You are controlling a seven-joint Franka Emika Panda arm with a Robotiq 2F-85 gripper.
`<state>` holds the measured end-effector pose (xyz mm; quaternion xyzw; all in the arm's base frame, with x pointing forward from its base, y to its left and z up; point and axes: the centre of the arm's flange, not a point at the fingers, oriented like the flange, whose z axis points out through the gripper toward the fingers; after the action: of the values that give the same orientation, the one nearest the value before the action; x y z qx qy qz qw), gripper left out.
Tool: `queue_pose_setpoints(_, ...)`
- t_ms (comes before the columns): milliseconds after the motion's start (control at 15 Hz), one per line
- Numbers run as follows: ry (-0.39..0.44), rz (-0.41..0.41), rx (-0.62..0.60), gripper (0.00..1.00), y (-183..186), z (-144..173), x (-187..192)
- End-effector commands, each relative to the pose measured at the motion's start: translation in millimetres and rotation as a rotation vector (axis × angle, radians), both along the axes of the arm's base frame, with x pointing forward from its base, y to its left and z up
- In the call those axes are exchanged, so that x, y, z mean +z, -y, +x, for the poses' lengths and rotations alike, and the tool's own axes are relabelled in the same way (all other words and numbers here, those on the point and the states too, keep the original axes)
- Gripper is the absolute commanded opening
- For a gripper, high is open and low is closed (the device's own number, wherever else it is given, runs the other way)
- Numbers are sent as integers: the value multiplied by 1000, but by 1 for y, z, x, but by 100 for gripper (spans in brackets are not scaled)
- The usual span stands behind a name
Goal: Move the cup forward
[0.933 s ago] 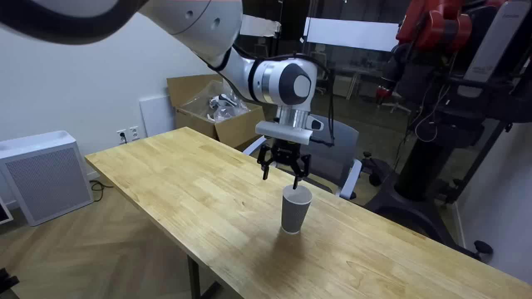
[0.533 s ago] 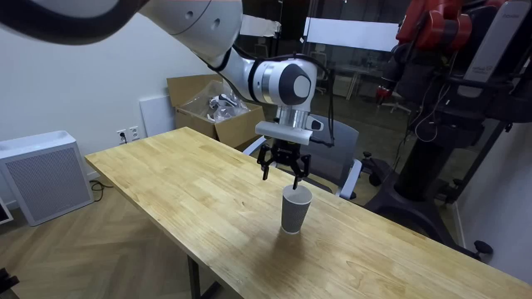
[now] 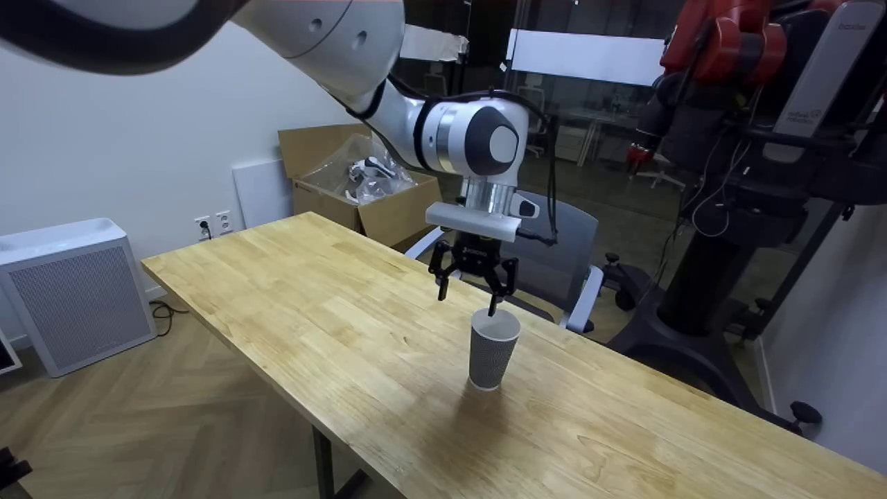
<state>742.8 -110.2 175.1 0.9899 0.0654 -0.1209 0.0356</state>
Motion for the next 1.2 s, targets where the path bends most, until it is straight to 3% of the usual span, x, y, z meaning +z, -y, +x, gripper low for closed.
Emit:
queue_pose_setpoints(0,0,0,0,100,0,0,0)
queue_pose_setpoints(533,0,0,0,100,0,0,0)
queue_pose_setpoints(933,295,-138,-129,100,34,18,0)
queue_pose_setpoints(1133,381,-122,-237,100,55,15,5)
